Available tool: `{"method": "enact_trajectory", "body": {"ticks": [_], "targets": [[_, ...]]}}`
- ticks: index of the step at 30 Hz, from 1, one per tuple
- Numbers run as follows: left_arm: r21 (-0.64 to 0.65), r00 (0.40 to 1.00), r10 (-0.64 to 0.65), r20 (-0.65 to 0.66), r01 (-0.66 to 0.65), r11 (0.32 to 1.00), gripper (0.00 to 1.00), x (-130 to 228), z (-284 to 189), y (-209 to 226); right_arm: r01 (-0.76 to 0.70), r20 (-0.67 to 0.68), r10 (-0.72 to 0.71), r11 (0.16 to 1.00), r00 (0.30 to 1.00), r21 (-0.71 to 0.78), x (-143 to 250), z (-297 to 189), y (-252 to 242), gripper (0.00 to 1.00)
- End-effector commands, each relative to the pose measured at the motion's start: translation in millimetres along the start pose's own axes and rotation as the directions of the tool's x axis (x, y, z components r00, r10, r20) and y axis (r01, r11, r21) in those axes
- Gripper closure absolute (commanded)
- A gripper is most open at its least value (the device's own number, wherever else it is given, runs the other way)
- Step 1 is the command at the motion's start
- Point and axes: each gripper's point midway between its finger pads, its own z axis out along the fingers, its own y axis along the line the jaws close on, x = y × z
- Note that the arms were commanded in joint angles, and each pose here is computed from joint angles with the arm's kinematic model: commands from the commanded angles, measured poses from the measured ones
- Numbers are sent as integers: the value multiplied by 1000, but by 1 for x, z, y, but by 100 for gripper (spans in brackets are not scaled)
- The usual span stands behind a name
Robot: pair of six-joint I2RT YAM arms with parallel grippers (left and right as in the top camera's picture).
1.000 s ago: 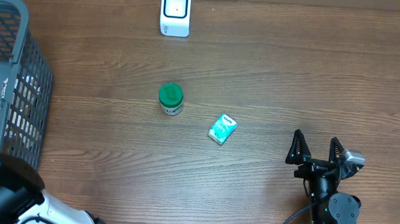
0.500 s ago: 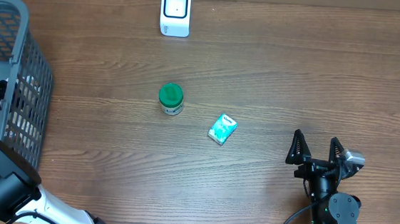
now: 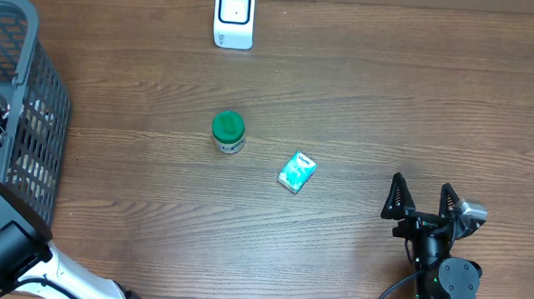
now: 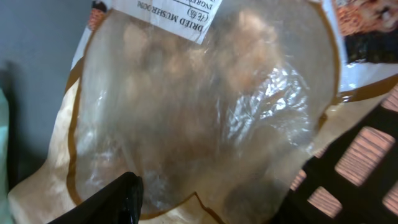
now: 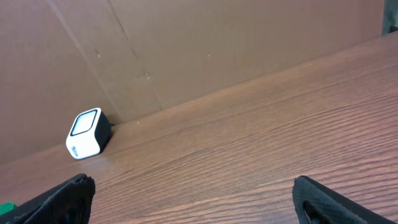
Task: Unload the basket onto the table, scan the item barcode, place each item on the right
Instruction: 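Lift the clear snack bag out and carry it toward the scanner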
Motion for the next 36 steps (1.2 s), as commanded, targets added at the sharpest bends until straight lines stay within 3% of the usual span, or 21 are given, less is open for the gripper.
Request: {"method": "enact_trajectory", "body": {"ticks": [1,4,7,11,13,20,29,36], "targets": [[3,998,3,-66,-3,1000,39,11,24,4,7,1,-7,1000,1000,8,2,0,-2,0],[9,996,0,-89,1,1000,43,14,35,5,7,1,-7,1000,1000,8,2,0,-2,0],[11,995,-7,-98,8,1000,57,15,41,5,7,1,-7,1000,1000,8,2,0,-2,0],[9,996,-8,-89,9,1000,87,13,42,6,7,1,-7,1000,1000,8,2,0,-2,0],[9,996,-7,-88,8,1000,96,12,42,6,7,1,-7,1000,1000,8,2,0,-2,0],[7,997,-6,-79,6,1000,96,5,30,6,7,1,-7,1000,1000,8,2,0,-2,0],[-16,998,-40,47,41,999,96,-49,-56,5,7,1,-7,1000,1000,8,2,0,-2,0],[5,986,-89,142,90,996,96,-67,-109,-3,7,1,-7,1000,1000,8,2,0,-2,0]]}}
